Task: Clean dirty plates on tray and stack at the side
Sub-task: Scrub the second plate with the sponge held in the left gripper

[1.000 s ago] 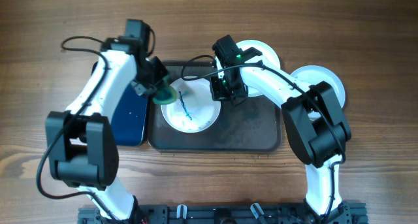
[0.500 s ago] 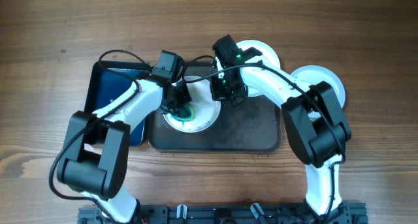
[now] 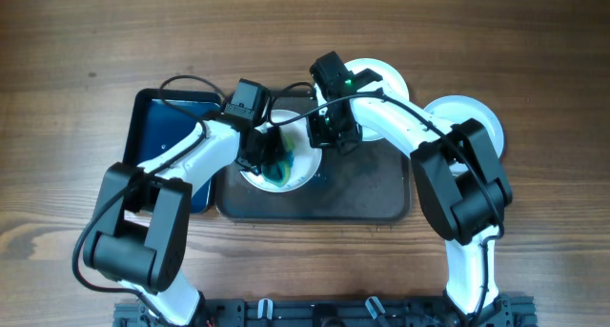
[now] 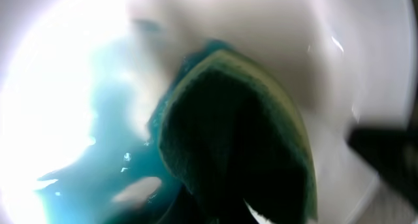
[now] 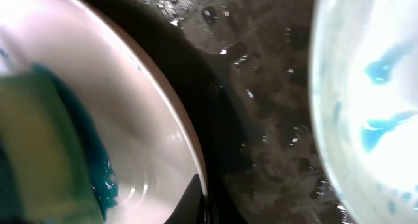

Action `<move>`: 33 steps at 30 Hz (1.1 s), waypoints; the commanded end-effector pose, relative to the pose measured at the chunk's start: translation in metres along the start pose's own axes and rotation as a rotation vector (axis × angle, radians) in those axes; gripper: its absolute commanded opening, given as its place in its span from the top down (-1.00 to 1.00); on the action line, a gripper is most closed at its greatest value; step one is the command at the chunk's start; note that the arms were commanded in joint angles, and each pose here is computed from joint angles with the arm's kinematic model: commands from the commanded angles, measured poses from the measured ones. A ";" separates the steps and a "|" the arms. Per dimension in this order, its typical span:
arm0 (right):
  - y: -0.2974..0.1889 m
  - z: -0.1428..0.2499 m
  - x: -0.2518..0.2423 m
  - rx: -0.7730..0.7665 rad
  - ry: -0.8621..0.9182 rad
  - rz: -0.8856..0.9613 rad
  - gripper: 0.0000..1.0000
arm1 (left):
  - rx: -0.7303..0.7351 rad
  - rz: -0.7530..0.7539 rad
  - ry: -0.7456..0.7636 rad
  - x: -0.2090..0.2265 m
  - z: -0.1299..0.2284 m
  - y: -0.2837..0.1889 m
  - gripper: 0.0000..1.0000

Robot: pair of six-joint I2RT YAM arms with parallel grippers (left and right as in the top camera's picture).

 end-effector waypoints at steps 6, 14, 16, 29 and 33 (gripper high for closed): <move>0.017 0.013 -0.016 0.066 -0.009 0.071 0.91 | -0.374 -0.403 -0.374 0.081 -0.040 -0.011 0.92; 0.017 0.016 0.006 0.084 -0.114 -0.094 0.91 | 0.256 0.098 0.111 0.008 0.036 0.004 0.92; 0.017 0.016 0.007 0.084 -0.131 -0.105 0.91 | 0.293 0.198 0.154 -0.006 0.041 0.001 0.92; 0.017 0.015 0.006 0.076 -0.132 -0.097 0.91 | -0.331 -0.430 -0.401 0.091 -0.041 -0.017 0.92; 0.017 0.014 0.007 0.073 -0.133 -0.097 0.91 | 0.007 -0.274 -0.228 0.065 0.001 -0.003 0.92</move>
Point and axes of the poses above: each gripper's point midway between its finger pads, its own y axis out along the fingers, its own x axis along the line the jaws close on, z = x × y, the point moved 3 cm from there along -y, back along the fingers, and after that the axes turned 13 degrees about -y, right-handed, at the moved point
